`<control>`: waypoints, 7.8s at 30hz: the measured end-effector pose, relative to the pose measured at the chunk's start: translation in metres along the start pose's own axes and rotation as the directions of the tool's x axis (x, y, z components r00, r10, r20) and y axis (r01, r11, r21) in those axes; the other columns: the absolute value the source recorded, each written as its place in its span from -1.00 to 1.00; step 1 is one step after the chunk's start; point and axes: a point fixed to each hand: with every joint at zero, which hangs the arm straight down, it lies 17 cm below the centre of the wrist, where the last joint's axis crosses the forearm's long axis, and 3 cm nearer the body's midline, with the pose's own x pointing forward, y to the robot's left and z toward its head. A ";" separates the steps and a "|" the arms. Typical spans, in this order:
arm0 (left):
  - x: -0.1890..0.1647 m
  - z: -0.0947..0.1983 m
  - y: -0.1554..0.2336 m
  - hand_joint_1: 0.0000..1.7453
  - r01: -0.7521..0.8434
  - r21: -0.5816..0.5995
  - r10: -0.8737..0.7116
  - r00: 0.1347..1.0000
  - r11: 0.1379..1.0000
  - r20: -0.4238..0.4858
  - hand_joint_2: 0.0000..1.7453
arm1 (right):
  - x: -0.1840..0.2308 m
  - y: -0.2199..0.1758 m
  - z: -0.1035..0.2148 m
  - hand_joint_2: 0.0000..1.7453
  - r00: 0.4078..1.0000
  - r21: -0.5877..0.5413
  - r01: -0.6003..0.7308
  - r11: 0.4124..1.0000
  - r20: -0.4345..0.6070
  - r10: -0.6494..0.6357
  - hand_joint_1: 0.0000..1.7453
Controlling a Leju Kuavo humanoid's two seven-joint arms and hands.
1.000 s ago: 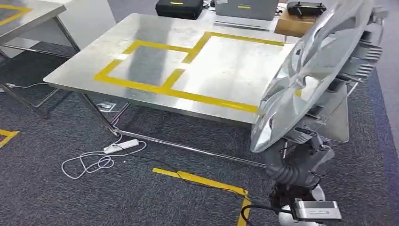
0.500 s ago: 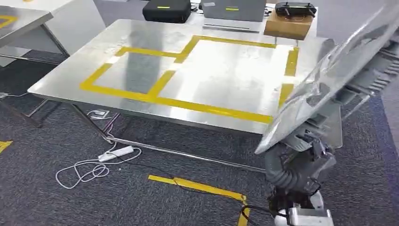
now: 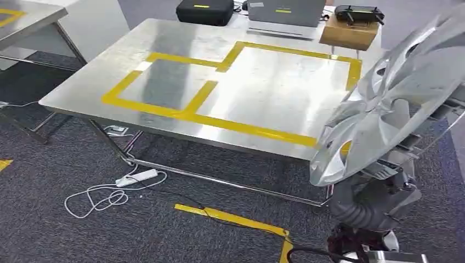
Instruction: Take the parts from the cabinet and place them on the table.
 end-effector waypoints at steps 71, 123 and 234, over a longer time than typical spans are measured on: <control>0.000 -0.002 -0.001 -1.00 0.014 -0.006 -0.014 1.000 1.000 -0.027 1.00 | 0.007 -0.007 -0.011 1.00 0.999 -0.008 -0.004 1.000 0.043 0.005 1.00; 0.062 0.028 -0.053 -1.00 -0.036 -0.445 0.171 0.948 0.895 0.267 1.00 | -0.049 -0.006 0.004 1.00 0.973 0.098 -0.226 0.969 -0.017 0.229 1.00; 0.067 0.049 -0.095 -1.00 0.176 -0.594 0.005 0.957 0.785 0.290 1.00 | -0.399 0.117 0.142 1.00 0.438 0.986 -0.169 0.008 0.068 0.896 1.00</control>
